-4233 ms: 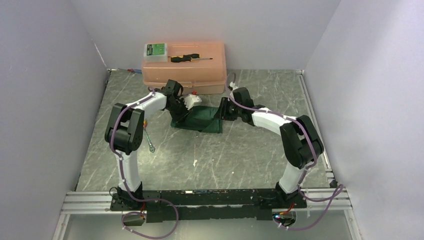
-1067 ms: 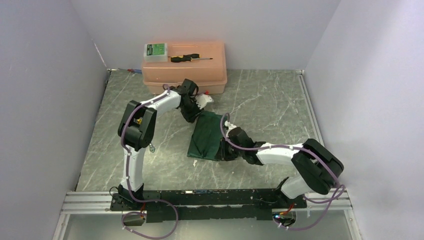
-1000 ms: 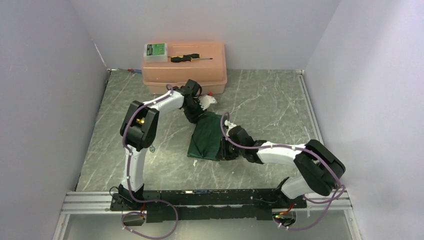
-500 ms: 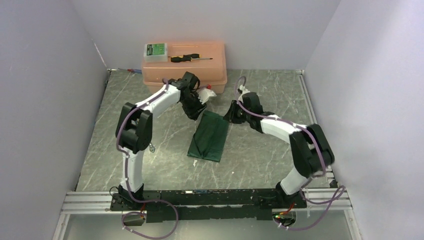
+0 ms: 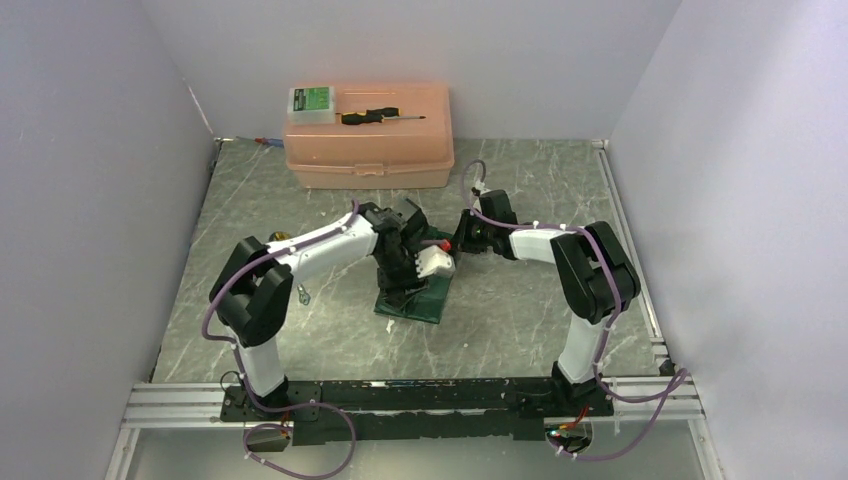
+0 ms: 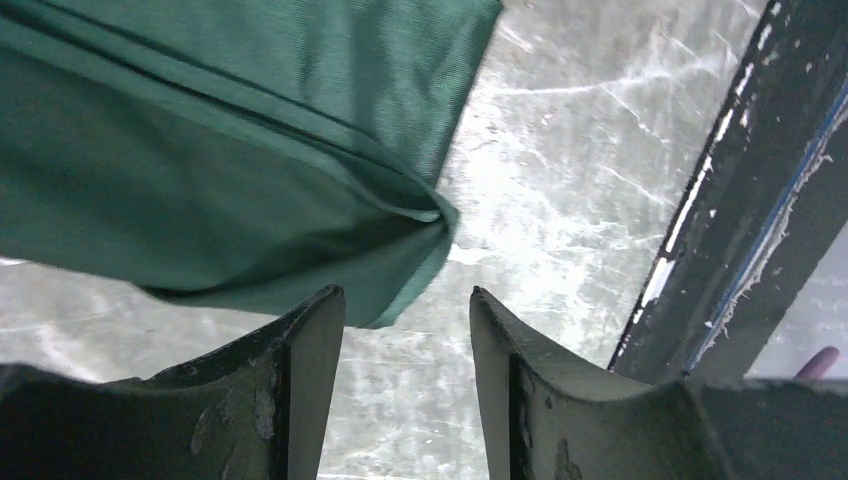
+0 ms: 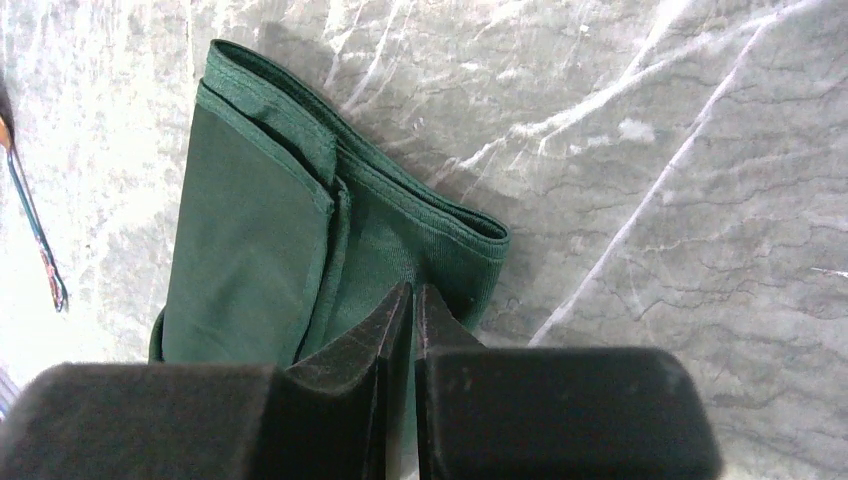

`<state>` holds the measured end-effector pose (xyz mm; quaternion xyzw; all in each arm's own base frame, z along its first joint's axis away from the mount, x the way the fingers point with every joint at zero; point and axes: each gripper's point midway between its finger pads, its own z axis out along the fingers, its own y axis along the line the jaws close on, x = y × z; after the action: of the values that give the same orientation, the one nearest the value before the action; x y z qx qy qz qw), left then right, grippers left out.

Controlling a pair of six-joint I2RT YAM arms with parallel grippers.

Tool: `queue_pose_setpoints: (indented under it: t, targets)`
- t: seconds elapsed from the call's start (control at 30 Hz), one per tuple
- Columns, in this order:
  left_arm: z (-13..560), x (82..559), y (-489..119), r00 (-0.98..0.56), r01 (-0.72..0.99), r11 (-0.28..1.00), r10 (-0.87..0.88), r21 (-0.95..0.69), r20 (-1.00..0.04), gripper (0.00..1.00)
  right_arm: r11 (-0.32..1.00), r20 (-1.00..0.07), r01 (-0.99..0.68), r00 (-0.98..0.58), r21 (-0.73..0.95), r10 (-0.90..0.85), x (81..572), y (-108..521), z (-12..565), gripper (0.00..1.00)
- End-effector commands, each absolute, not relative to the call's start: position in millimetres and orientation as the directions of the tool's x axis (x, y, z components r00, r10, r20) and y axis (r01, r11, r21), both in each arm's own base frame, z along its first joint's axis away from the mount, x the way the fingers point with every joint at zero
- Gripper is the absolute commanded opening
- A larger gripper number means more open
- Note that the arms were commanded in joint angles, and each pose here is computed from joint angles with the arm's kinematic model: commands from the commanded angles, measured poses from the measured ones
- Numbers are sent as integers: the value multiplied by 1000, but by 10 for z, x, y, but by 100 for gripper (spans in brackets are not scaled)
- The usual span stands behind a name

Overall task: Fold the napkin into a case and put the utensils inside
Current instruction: Rotate the 2/3-rectangle-folded napkin at the center of the board.

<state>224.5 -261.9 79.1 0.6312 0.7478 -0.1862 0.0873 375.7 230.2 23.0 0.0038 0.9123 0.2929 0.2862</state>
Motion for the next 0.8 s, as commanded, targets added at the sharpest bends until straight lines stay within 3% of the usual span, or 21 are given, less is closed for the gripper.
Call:
queue_pose_setpoints:
  t: [0.0,0.77]
  targets:
    - [788,2207,-2686,-139,986,94,918,-138,-370,55,808,-552,-184,-810,559,197,3869,2342,334,9]
    - [340,2151,-2895,-211,973,165,919,-164,-332,43,819,-530,-142,-820,555,217,3747,2256,217,4]
